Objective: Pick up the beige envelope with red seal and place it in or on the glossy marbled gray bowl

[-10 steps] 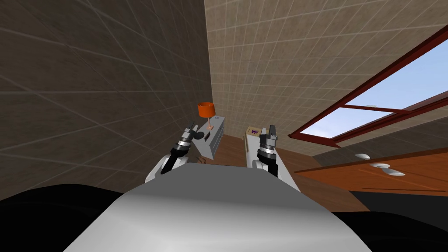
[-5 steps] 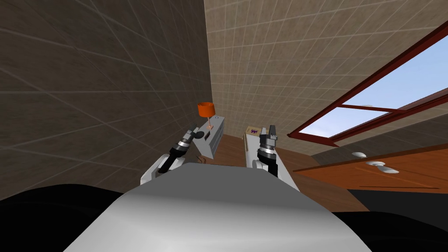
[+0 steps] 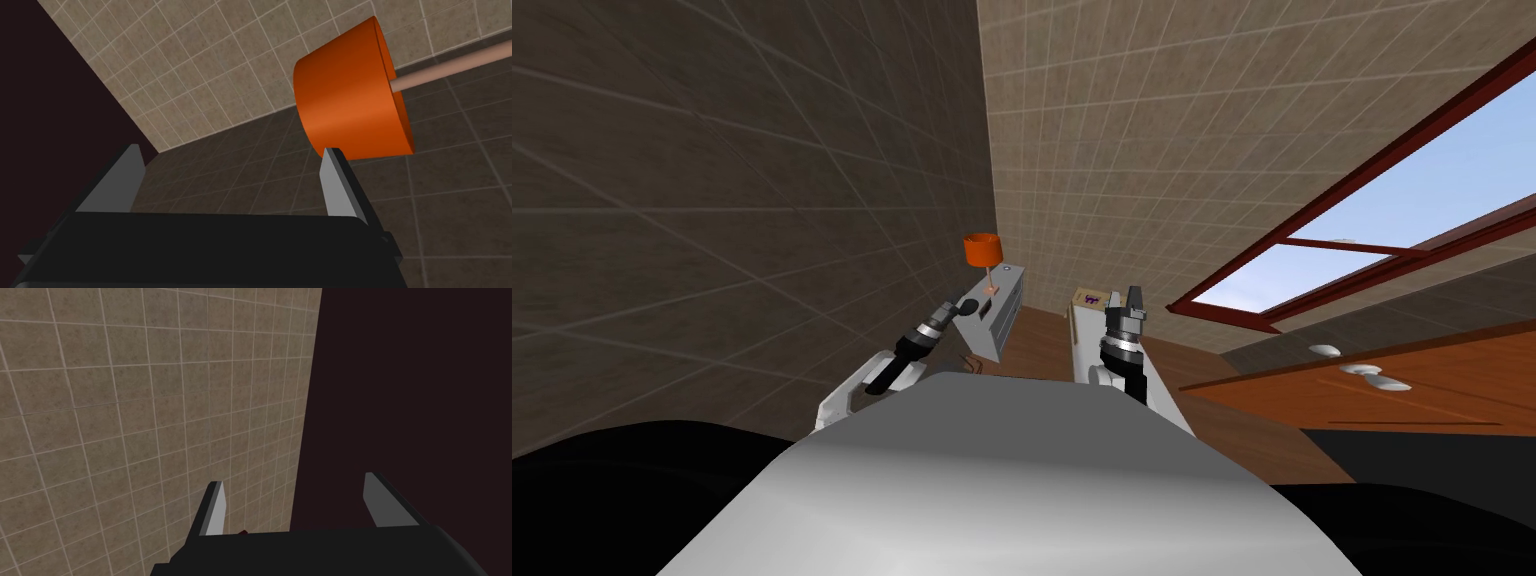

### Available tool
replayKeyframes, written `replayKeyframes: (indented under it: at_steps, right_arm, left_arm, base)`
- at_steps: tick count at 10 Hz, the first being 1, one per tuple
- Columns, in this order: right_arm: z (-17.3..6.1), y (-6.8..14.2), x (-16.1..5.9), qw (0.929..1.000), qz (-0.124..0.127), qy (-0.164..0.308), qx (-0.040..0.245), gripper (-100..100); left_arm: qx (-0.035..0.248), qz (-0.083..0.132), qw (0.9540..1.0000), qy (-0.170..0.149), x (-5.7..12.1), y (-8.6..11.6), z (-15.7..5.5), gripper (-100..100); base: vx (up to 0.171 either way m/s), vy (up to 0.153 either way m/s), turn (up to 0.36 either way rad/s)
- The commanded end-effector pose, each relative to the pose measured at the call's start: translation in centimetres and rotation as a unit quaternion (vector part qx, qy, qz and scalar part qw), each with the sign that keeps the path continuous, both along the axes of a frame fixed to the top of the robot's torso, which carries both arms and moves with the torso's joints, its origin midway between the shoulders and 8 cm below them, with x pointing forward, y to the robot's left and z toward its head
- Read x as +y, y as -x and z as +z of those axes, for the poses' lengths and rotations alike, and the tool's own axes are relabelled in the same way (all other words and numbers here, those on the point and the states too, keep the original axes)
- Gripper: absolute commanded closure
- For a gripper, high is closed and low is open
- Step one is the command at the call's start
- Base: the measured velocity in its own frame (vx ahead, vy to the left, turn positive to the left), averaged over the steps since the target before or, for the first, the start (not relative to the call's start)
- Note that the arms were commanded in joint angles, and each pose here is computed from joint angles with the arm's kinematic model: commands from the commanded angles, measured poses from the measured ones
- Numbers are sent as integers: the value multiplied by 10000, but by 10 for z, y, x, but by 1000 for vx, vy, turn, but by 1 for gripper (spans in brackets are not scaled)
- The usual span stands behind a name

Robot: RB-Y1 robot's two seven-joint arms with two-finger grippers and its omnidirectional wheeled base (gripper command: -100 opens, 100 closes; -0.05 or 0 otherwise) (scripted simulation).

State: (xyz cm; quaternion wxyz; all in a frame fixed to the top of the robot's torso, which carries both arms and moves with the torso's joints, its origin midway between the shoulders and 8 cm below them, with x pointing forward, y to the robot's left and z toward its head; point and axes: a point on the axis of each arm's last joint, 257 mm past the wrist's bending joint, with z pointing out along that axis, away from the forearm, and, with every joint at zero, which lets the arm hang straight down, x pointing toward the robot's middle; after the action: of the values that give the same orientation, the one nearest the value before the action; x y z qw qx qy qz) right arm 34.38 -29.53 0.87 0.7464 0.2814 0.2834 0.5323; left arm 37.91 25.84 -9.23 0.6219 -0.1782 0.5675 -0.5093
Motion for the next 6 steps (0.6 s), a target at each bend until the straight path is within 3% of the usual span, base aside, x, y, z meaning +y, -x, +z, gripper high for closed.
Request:
replayKeyframes:
  at_steps: [1, 3, 5, 6]
  right_arm:
    - [0, 0, 0, 10000, 0, 0, 0, 0]
    - [0, 0, 0, 10000, 0, 0, 0, 0]
    - [0, 0, 0, 10000, 0, 0, 0, 0]
    - [0, 0, 0, 10000, 0, 0, 0, 0]
  left_arm:
    - [87, -35, 9999, -141, 2, -1, -7, -100]
    - [253, -93, 9988, -397, 7, -2, -20, -100]
    - [577, -147, 9950, -799, 16, -3, -46, -100]
    - [595, -201, 9939, -911, 17, -3, -46, -100]
  base:
    - [-20, -10, -5]
    - [-17, -16, -7]
    - [-9, -20, -16]
    - [-1, -22, -4]
